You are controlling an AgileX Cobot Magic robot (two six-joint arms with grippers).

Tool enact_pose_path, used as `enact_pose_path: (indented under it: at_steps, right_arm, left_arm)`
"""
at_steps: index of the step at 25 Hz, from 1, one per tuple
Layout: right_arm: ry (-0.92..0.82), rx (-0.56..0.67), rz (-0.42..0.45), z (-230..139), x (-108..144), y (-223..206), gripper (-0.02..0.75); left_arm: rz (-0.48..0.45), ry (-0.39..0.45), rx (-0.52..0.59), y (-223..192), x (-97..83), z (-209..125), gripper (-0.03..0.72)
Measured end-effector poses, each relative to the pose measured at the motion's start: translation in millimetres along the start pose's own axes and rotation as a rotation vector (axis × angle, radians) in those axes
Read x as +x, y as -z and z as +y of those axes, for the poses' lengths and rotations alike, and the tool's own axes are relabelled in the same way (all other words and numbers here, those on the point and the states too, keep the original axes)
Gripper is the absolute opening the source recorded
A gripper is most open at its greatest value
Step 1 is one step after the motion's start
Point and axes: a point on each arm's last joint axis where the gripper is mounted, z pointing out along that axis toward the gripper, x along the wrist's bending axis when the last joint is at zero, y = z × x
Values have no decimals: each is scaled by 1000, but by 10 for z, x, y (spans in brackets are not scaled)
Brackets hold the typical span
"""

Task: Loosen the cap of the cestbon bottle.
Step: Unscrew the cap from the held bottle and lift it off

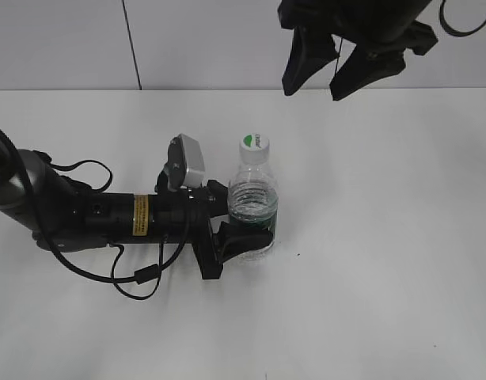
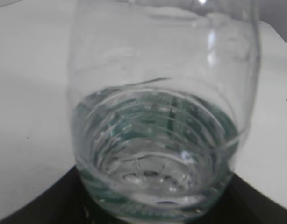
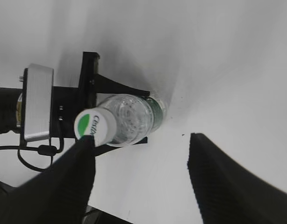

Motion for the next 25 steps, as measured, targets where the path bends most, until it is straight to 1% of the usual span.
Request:
enact_pose_path:
  at_steps: [7, 12, 19, 23, 25]
  right_arm:
    - [-21, 35, 22, -1, 91, -214, 479]
    - [-18, 43, 49, -25, 221, -292, 479]
    - [-36, 29, 63, -2, 241, -348, 479]
    - [-38, 35, 60, 0, 232, -387, 479]
    - [-17, 32, 41, -6, 243, -394, 479]
  left_arm:
    - [0, 0, 0, 0, 0, 0, 415]
    - [0, 0, 0, 0, 0, 0, 415]
    - [0, 0, 0, 0, 0, 0, 415]
    - [0, 0, 0, 0, 0, 0, 415]
    - [0, 0, 0, 0, 0, 0, 415]
